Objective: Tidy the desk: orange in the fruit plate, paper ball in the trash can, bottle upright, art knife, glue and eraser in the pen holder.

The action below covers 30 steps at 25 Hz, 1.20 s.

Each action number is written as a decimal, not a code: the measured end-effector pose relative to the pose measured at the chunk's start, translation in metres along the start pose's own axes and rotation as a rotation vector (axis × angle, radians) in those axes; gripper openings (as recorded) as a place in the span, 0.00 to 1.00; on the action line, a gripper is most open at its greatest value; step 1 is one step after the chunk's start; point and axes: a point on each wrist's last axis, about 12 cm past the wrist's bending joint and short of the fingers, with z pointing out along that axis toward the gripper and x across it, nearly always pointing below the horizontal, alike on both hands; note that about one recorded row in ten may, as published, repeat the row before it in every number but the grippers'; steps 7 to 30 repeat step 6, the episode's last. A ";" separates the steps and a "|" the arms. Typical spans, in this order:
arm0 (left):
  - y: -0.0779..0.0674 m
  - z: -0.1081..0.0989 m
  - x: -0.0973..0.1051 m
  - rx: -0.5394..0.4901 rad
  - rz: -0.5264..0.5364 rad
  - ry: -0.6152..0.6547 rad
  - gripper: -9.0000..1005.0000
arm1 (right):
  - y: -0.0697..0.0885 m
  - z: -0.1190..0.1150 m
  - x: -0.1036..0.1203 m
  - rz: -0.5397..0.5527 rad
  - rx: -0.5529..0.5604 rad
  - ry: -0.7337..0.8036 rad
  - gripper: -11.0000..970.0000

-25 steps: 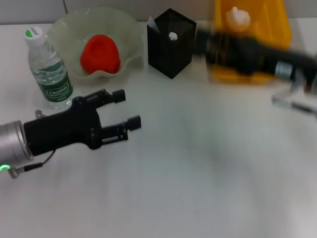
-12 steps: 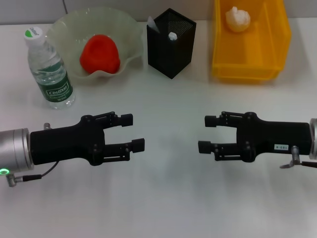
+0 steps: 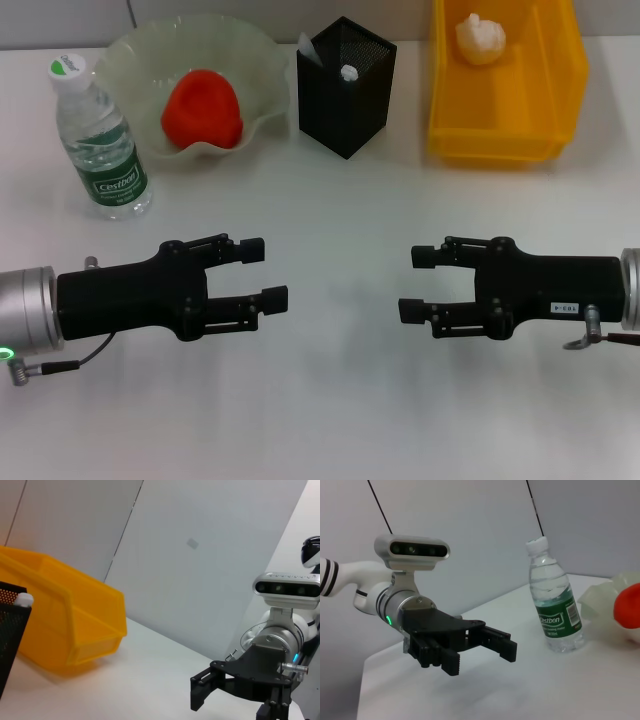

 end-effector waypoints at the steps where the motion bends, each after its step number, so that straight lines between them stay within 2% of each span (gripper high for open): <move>1: 0.000 0.000 0.000 0.001 0.000 0.000 0.81 | 0.000 0.000 0.000 0.001 -0.001 -0.001 0.83; 30: -0.001 -0.002 0.001 0.009 0.003 0.007 0.81 | 0.001 0.000 0.000 0.001 -0.006 -0.003 0.83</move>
